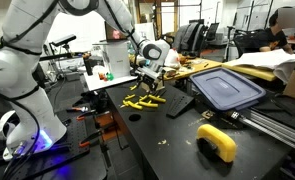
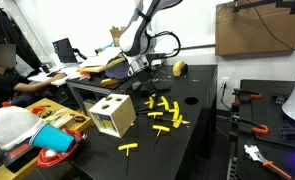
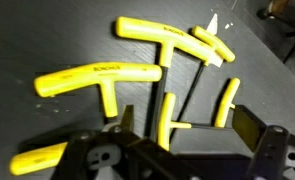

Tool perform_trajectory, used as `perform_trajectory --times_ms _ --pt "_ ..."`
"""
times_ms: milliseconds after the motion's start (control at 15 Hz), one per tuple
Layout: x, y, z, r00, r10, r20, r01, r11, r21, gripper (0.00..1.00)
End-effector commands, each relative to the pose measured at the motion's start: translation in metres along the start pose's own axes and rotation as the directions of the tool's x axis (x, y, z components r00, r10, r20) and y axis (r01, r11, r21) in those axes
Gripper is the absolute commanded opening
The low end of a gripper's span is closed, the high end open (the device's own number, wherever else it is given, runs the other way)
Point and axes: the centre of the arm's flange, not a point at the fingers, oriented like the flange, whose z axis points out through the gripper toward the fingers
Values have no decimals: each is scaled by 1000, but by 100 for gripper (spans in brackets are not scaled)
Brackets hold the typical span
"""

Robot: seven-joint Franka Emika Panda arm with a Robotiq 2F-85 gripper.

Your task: Take the two yellow objects off of their holder

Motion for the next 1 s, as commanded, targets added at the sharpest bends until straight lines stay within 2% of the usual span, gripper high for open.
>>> perform_trajectory --times_ms 0,200,467,600,933 --pt "-57 -16 -51 998 -42 -52 31 982 -189 100" --pt "-75 -20 -88 992 -63 -111 21 939 -343 100" --pt "-93 -20 -129 972 -89 -217 -35 860 -509 100" --pt "-102 -20 -147 963 -54 -264 -97 846 -525 100" --pt "-135 -20 -185 945 103 -310 -237 869 -434 100"
